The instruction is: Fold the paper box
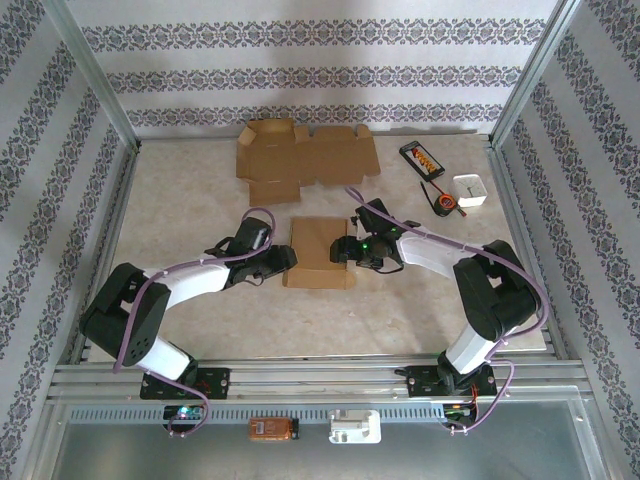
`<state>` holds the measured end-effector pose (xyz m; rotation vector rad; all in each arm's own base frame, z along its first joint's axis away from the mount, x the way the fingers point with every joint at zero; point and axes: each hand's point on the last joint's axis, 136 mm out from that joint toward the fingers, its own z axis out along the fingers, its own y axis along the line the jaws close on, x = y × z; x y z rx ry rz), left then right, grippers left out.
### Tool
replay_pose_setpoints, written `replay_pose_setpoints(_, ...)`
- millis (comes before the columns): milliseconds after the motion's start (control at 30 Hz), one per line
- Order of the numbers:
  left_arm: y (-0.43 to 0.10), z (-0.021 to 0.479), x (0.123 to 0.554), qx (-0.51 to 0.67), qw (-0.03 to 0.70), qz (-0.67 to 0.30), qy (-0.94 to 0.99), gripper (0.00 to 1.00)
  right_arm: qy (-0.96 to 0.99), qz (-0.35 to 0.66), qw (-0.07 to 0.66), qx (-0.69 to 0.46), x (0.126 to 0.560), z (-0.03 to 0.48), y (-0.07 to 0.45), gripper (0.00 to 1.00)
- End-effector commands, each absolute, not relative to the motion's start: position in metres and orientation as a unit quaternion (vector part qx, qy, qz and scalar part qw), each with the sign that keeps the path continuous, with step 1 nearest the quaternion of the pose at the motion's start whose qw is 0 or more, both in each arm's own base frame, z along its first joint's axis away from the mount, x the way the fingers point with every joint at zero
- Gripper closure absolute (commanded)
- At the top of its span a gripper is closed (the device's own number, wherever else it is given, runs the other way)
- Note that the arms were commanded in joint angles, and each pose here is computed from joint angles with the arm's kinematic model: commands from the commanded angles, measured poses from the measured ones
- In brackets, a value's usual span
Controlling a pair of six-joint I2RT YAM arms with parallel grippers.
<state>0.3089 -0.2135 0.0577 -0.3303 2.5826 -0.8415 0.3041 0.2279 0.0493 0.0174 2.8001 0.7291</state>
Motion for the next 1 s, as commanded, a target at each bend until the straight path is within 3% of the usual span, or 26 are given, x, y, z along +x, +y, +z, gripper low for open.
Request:
replay_pose_setpoints(0, -0.213, 0.085, 0.316, -0.099, 0.239, -0.304, 0.917, 0.57, 0.950, 0.269, 0.160, -0.006, 0.317, 0.084, 0.230, 0.25)
replay_pose_setpoints(200, -0.197, 0.124, 0.341, -0.081, 0.336, -0.269, 0.899, 0.45, 0.941, 0.258, 0.219, 0.019, 0.347, 0.108, 0.218, 0.26)
replay_pose_setpoints(333, -0.192, 0.130, 0.350, -0.088, 0.358, -0.273, 0.889, 0.35, 0.942, 0.258, 0.212, 0.031, 0.358, 0.098, 0.215, 0.34)
replay_pose_setpoints(633, -0.198, 0.126, 0.356, -0.086, 0.353, -0.299, 0.882, 0.19, 0.948, 0.257, 0.185, 0.036, 0.349, 0.067, 0.213, 0.57)
replay_pose_setpoints(967, -0.208, 0.104, 0.358, -0.105, 0.320, -0.350, 0.874, 0.13, 0.948, 0.280, 0.147, 0.030, 0.327, 0.041, 0.208, 0.79)
